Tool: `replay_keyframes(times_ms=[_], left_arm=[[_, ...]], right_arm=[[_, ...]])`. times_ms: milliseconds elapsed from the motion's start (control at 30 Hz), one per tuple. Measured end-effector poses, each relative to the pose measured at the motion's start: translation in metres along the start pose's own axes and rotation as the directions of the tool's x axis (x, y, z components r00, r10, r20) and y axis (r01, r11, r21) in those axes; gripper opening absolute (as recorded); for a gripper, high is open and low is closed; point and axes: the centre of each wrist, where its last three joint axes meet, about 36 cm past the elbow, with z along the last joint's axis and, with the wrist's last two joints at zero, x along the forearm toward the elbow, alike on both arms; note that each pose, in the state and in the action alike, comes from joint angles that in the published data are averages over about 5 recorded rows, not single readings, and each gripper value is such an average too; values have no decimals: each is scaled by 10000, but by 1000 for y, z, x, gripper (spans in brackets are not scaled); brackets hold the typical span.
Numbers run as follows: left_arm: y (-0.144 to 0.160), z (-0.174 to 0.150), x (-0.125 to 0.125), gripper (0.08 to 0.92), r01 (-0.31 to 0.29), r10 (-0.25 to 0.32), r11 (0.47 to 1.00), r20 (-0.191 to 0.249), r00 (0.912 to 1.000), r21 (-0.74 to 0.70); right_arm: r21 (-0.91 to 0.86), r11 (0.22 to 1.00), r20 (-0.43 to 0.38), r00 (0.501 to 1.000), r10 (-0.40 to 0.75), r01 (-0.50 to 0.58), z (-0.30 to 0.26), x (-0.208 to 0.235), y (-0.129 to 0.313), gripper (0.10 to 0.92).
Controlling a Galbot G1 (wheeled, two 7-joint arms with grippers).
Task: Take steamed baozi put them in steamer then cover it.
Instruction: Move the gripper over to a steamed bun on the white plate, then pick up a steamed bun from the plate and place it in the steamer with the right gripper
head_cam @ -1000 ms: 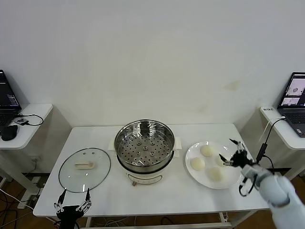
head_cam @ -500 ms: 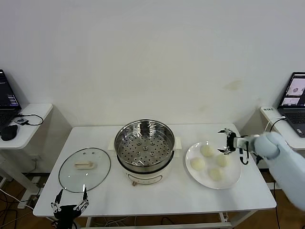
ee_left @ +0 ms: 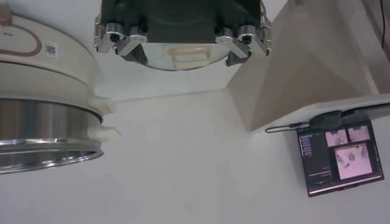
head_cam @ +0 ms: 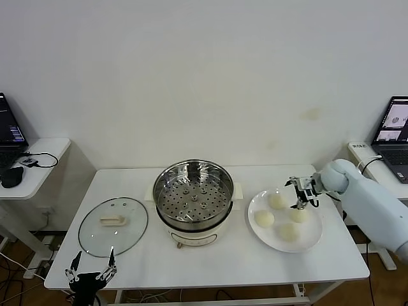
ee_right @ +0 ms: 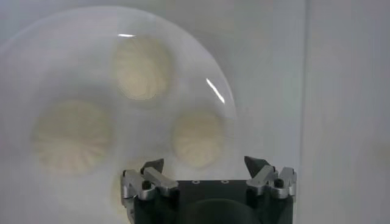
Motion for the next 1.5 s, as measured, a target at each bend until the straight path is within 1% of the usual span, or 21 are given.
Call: replay_keyframes(times_ms=[333,600,767,933,1067,1233,1367,1500], left_arm=[[3,-1,-1,823,88,-88,9999,58,9999,-67],[5,-1,-2,823,153,-152,9998,106,9998,-89],[5,-2,-2,823,173,-172,9998,121,9998,-85],[6,-1,-1,823,201,-200,9998,116,9997,-71],[6,-1,-1,823,207,-207,9998,101,9997,-65],[6,-2,-1,823,197,-197,9998,108,9997,-39],[6,-2,-2,823,159,-159,9999,126,9998,-24],[6,-4,-4,823,115,-114,9999,174,9998,-15]], right_arm=[[-12,9995,-183,9994,-307,307,-14,-27,-11,810],[3,9993,-274,9989,-374,374,-25,-39,-18,736],[29,9992,-358,9986,-400,401,-26,-40,-20,676],[55,9990,-417,9981,-444,447,-26,-39,-23,637],[46,9990,-431,9981,-442,444,-25,-33,-26,614],[105,9992,-354,9987,-371,375,-26,-17,-33,611],[238,9996,-192,9997,-130,134,-30,5,-42,611],[494,9985,136,9996,234,-241,-39,35,-55,611]])
